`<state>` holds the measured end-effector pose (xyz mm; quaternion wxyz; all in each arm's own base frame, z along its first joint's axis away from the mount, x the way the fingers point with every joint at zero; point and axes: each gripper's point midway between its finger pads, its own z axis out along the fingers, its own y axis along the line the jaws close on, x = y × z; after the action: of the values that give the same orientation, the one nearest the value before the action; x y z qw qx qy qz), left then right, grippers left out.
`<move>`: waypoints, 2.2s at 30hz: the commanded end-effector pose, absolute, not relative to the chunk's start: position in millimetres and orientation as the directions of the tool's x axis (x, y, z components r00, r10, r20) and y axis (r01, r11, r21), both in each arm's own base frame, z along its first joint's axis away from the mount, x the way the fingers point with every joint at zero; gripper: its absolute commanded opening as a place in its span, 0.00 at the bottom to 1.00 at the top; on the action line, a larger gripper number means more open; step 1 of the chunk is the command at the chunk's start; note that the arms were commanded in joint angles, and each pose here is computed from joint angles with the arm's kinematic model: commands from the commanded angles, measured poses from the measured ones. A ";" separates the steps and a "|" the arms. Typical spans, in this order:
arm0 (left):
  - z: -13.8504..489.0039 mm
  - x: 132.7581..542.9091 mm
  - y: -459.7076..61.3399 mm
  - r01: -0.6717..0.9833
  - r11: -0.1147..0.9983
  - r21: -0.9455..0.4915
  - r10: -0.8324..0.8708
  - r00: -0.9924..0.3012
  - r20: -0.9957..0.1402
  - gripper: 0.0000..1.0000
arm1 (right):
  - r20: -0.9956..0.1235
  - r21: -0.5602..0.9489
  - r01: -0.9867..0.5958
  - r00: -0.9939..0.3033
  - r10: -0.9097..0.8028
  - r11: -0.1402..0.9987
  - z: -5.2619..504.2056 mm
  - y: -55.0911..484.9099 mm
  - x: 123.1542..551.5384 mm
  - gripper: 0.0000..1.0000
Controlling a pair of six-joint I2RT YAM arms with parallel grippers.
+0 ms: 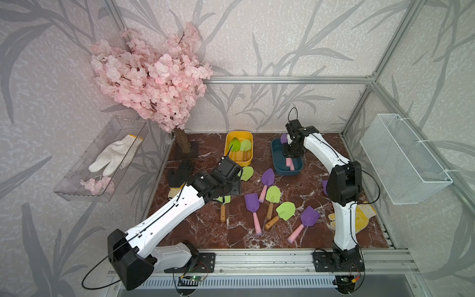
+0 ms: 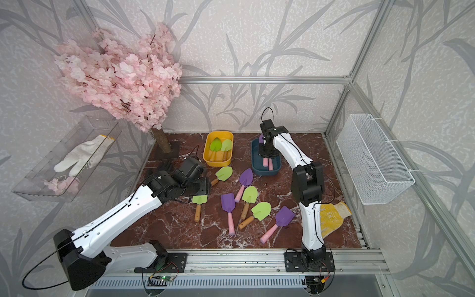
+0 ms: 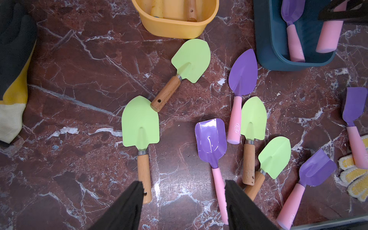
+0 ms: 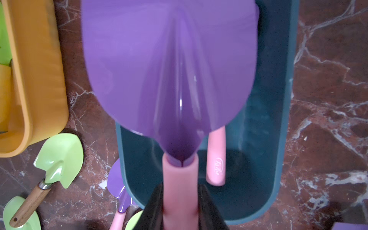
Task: Sort the small shovels by color and place them into the storage box
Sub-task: Place the shovel in the storage box.
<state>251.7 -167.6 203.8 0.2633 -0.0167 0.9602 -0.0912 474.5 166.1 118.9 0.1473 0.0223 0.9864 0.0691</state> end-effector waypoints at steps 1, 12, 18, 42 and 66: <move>204.5 253.3 -170.3 0.020 0.982 -0.189 -0.081 -0.856 -0.510 0.68 | -0.255 0.139 0.021 -0.965 0.057 0.990 113.5 172.2 475.0 0.19; 204.4 254.3 -165.9 0.019 0.986 -0.164 -0.070 -0.851 -0.521 0.69 | -0.200 0.130 0.013 -0.979 0.039 0.991 81.1 182.6 481.2 0.19; 201.7 254.4 -165.8 0.017 0.988 -0.157 -0.067 -0.854 -0.516 0.69 | -0.180 0.128 0.022 -0.983 0.045 0.992 67.6 182.8 481.0 0.19; 192.0 252.5 -162.1 0.004 0.990 -0.144 -0.070 -0.860 -0.505 0.69 | -0.138 0.129 0.035 -0.989 0.053 0.991 31.4 188.6 491.0 0.19; 188.1 256.8 -168.0 0.017 0.990 -0.139 -0.054 -0.867 -0.495 0.69 | -0.110 0.131 0.034 -0.993 0.048 0.991 19.5 191.7 492.7 0.21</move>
<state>255.1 -166.7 189.0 0.2563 -0.0164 0.9637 -0.0736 494.1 191.7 24.4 0.0647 0.0207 0.9954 0.0674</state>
